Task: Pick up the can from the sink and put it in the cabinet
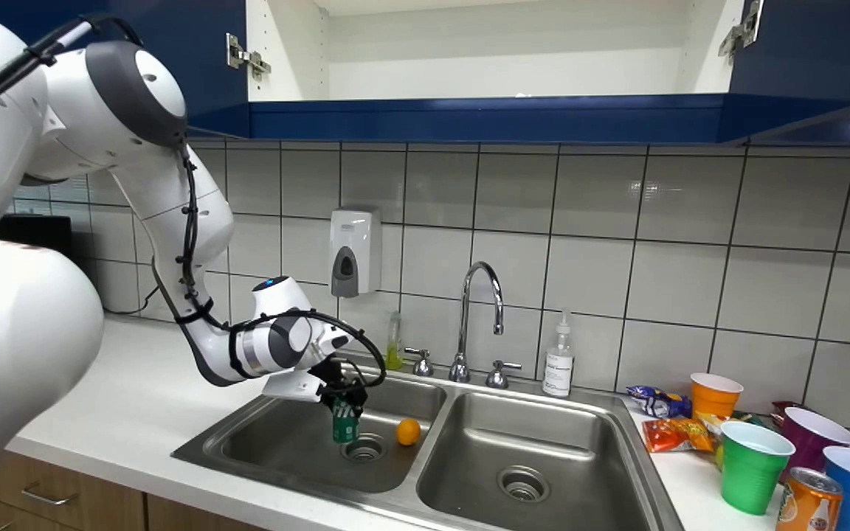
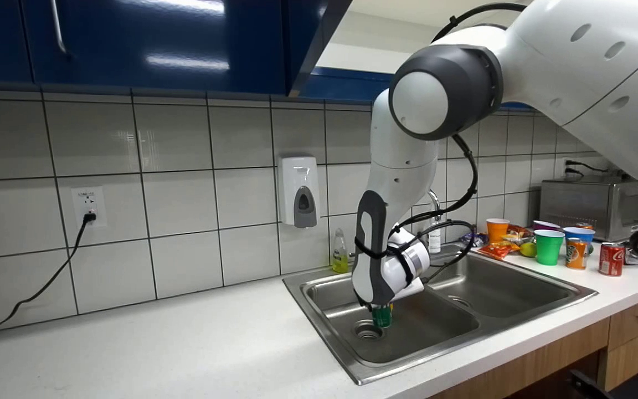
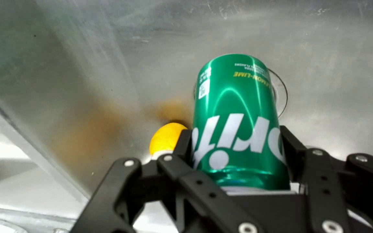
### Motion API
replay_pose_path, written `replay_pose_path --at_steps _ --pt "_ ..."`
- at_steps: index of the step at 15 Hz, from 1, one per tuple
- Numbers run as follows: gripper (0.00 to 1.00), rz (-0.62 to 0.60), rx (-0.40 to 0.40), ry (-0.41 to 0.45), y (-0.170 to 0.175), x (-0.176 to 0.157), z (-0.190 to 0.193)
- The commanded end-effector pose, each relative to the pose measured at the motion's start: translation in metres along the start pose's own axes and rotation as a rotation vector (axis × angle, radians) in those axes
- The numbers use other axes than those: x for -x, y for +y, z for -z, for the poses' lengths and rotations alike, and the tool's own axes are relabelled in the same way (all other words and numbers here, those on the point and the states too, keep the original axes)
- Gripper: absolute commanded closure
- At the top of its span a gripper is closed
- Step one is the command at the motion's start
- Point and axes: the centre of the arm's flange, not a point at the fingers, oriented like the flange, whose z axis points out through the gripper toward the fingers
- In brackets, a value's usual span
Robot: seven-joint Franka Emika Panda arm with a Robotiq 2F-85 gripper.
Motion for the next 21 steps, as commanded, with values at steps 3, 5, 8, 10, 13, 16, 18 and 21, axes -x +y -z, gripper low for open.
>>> replay_pose_path --at_steps 3,5,8,10,13,16,18,21 --pt "0.6 0.053 -0.045 -0.054 0.022 -0.008 0.043" --pt "0.6 0.063 -0.049 -0.07 0.026 -0.008 0.051" --pt "0.6 0.075 -0.051 -0.099 0.029 -0.006 0.061" --pt "0.6 0.085 -0.042 -0.115 0.035 -0.005 0.072" --pt "0.6 0.098 -0.029 -0.145 0.046 -0.003 0.088" --pt "0.6 0.105 -0.018 -0.167 0.055 0.003 0.105" --pt "0.6 0.117 -0.029 -0.176 0.057 0.009 0.118" --pt "0.6 0.129 -0.041 -0.183 0.056 0.017 0.138"
